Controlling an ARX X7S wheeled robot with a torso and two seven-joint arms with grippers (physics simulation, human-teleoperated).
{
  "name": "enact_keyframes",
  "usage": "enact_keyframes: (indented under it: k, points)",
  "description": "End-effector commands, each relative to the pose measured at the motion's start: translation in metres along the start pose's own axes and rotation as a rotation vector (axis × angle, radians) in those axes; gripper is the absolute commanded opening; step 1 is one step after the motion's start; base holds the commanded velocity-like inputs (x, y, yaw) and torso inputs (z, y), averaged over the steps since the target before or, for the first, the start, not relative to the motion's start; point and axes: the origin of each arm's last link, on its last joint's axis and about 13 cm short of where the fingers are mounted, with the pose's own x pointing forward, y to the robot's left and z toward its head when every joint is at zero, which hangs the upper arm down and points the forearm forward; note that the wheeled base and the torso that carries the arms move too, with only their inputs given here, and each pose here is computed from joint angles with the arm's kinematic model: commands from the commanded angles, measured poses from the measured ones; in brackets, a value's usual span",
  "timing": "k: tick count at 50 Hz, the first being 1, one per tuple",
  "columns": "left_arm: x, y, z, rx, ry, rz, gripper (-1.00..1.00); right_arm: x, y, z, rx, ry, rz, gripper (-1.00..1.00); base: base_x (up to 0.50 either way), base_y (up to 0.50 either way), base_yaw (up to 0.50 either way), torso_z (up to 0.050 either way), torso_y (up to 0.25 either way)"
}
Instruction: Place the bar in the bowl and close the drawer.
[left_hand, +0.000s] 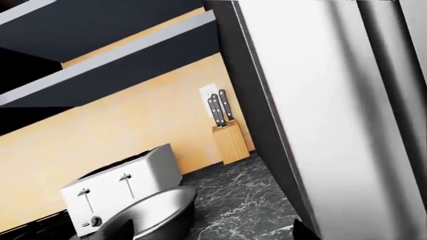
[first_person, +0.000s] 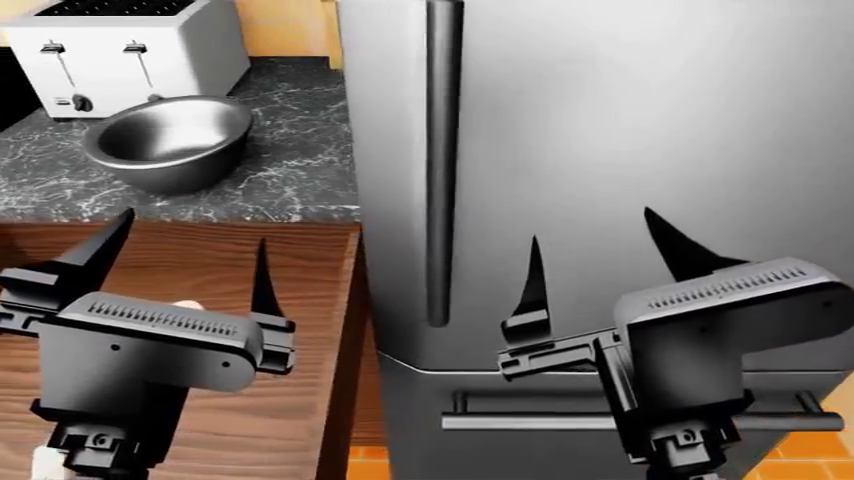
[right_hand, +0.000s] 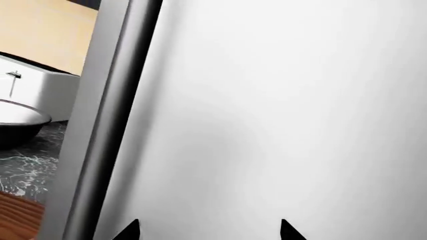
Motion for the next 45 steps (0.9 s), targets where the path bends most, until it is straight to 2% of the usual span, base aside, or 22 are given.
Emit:
enact_keyframes:
  k: [1, 16, 33, 45]
  points:
    - [0.0, 0.002, 0.002, 0.01, -0.006, 0.001, 1.0, 0.001, -0.002, 0.004, -0.009, -0.01, 0.001, 1.0, 0.03, 0.29, 0.0, 0.0, 0.0]
    - [-0.002, 0.007, 0.005, 0.048, -0.005, 0.002, 1.0, 0.004, -0.006, 0.011, -0.055, -0.012, 0.017, 1.0, 0.03, 0.29, 0.0, 0.0, 0.0]
    - [-0.004, 0.011, 0.009, 0.072, -0.006, 0.002, 1.0, 0.004, -0.015, 0.026, -0.158, 0.01, 0.046, 1.0, 0.03, 0.29, 0.0, 0.0, 0.0]
    - [-0.002, 0.011, 0.01, 0.078, -0.008, 0.005, 1.0, 0.007, -0.017, 0.031, -0.184, 0.017, 0.065, 1.0, 0.03, 0.29, 0.0, 0.0, 0.0]
